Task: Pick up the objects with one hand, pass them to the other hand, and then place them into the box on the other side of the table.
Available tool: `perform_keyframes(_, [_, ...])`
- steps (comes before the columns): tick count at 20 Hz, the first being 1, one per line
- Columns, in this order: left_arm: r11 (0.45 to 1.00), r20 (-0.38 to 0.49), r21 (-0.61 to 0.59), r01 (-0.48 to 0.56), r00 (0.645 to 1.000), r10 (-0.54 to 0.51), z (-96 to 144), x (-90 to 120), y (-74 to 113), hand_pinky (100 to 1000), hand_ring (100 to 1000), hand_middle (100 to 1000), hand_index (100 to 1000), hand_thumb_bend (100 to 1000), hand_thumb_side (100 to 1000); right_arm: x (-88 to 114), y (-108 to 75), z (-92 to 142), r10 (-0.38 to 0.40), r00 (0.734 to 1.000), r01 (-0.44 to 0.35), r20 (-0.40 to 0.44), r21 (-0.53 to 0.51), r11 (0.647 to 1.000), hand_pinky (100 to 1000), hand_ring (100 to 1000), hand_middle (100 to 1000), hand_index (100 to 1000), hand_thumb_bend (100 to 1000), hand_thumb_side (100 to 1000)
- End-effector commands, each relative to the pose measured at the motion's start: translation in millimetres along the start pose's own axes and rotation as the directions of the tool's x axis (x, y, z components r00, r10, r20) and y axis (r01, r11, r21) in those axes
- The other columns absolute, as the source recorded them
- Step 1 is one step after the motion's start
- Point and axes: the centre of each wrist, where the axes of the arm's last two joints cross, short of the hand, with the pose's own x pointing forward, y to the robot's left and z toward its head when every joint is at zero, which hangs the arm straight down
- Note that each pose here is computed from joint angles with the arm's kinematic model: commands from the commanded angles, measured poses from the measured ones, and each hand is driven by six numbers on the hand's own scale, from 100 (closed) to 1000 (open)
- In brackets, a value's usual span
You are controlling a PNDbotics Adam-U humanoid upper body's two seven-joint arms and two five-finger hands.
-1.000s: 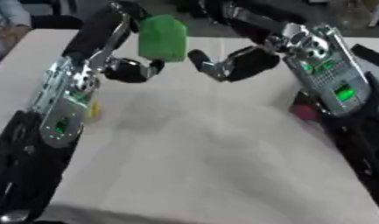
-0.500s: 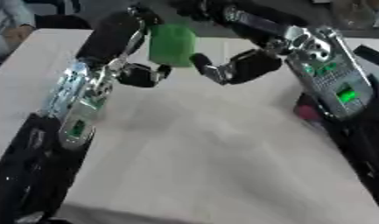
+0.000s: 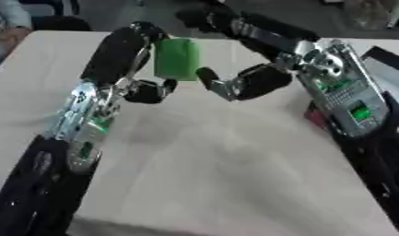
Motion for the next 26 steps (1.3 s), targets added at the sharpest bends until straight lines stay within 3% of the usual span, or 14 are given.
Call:
perform_keyframes(1, [0.998,0.005,0.065,-0.019,1.000,0.019,-0.9,4.4,13.3,661,607,584,596,308,100,6.3,-4.6,-1.1,0.041,0.999,-0.040,0.006,-0.035,0.999,1000,1000,1000,1000,100,130])
perform_keyframes(11, [0.992,0.062,0.110,-0.060,0.997,0.053,5.2,19.0,28.6,654,602,579,595,305,100,-3.0,3.3,-1.3,0.058,0.998,-0.058,-0.016,-0.027,0.998,1000,1000,1000,1000,100,136])
perform_keyframes(26, [0.989,0.072,0.087,-0.122,0.991,0.116,6.1,26.5,25.7,646,593,570,595,302,100,-4.1,2.3,-2.1,0.046,0.999,-0.047,-0.009,-0.028,0.999,1000,1000,1000,1000,100,109])
